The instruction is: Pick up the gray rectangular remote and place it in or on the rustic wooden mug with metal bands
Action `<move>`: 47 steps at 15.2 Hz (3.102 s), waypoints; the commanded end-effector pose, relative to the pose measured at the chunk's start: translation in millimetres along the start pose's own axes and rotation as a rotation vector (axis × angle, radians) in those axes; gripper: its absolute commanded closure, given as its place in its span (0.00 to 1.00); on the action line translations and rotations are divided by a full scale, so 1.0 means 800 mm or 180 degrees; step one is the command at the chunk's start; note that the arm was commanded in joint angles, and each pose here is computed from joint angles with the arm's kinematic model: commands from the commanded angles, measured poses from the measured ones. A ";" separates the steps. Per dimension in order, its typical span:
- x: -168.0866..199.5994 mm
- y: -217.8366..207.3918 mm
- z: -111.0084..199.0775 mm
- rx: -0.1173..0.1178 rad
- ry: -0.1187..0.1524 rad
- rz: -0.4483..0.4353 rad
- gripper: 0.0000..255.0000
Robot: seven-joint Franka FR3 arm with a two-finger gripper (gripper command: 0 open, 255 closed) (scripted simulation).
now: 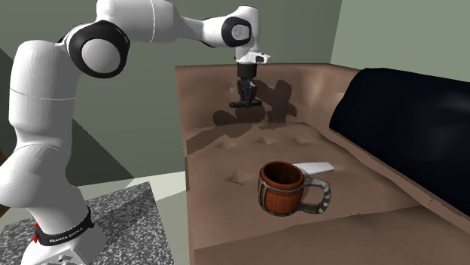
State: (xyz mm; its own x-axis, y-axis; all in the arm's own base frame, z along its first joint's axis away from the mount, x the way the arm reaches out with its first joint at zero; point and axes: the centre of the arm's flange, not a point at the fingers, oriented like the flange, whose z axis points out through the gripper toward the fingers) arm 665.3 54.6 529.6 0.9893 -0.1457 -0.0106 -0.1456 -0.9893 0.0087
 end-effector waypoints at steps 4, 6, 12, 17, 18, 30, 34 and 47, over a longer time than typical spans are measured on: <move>-0.006 0.085 0.001 0.0001 0.0000 -0.0003 1.00; -0.009 0.118 0.001 0.0001 0.0000 -0.0003 1.00; -0.016 0.217 0.002 0.0001 0.0000 -0.0003 1.00; -0.022 0.299 0.003 0.0001 0.0000 -0.0003 1.00; -0.023 0.315 0.003 0.0001 0.0000 -0.0003 1.00; -0.034 0.474 0.017 0.0001 0.0000 -0.0003 1.00; -0.034 0.474 0.044 0.0001 0.0000 -0.0003 1.00; -0.033 0.473 0.092 0.0001 0.0000 -0.0003 1.00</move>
State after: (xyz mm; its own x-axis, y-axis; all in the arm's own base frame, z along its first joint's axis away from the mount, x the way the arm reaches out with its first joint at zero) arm 583.1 -316.5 459.5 0.9894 -0.1447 -0.0109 -0.1446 -0.9894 0.0084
